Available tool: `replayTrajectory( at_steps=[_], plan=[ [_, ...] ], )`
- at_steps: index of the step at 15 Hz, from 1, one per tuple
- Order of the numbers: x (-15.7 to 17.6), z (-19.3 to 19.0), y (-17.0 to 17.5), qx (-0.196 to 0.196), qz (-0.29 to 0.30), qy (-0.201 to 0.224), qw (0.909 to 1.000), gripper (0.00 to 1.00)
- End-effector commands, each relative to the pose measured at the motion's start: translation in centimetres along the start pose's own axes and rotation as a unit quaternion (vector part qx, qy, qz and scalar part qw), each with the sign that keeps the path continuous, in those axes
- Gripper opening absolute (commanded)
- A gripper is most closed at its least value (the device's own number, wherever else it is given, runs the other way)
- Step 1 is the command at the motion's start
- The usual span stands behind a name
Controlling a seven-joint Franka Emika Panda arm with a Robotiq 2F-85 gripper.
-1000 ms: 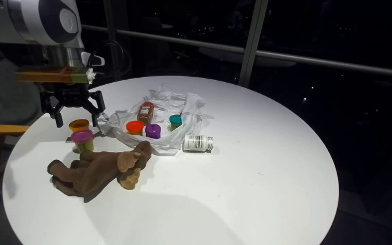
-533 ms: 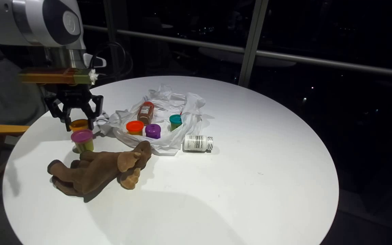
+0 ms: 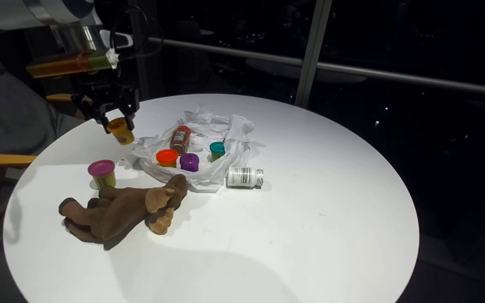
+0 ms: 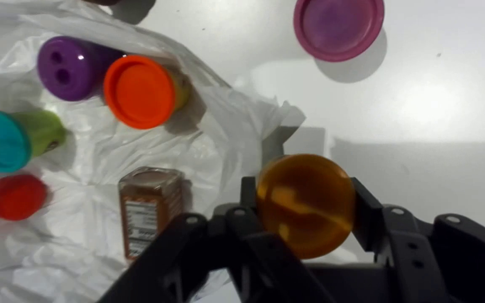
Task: Place the containers, strawberry toy and deer toy inside the white plastic bag
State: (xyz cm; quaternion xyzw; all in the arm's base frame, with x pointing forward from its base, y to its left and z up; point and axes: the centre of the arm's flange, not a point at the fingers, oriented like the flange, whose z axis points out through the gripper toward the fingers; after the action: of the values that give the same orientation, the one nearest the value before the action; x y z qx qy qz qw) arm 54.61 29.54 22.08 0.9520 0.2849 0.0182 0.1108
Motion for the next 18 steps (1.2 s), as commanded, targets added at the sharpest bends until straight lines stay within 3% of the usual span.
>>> replayTrajectory(
  at_steps=[1, 4, 8, 18],
  plan=[
    [1.7, -3.2, 3.6, -0.065, 0.063, 0.042, 0.995, 0.28],
    [3.2, -2.3, 7.8, -0.113, 0.123, 0.061, 0.9841, 0.28],
    [3.5, 0.9, 12.0, -0.131, 0.176, 0.049, 0.9744, 0.28],
    [3.8, 8.7, 15.6, -0.057, 0.215, 0.026, 0.9746, 0.28]
  ],
)
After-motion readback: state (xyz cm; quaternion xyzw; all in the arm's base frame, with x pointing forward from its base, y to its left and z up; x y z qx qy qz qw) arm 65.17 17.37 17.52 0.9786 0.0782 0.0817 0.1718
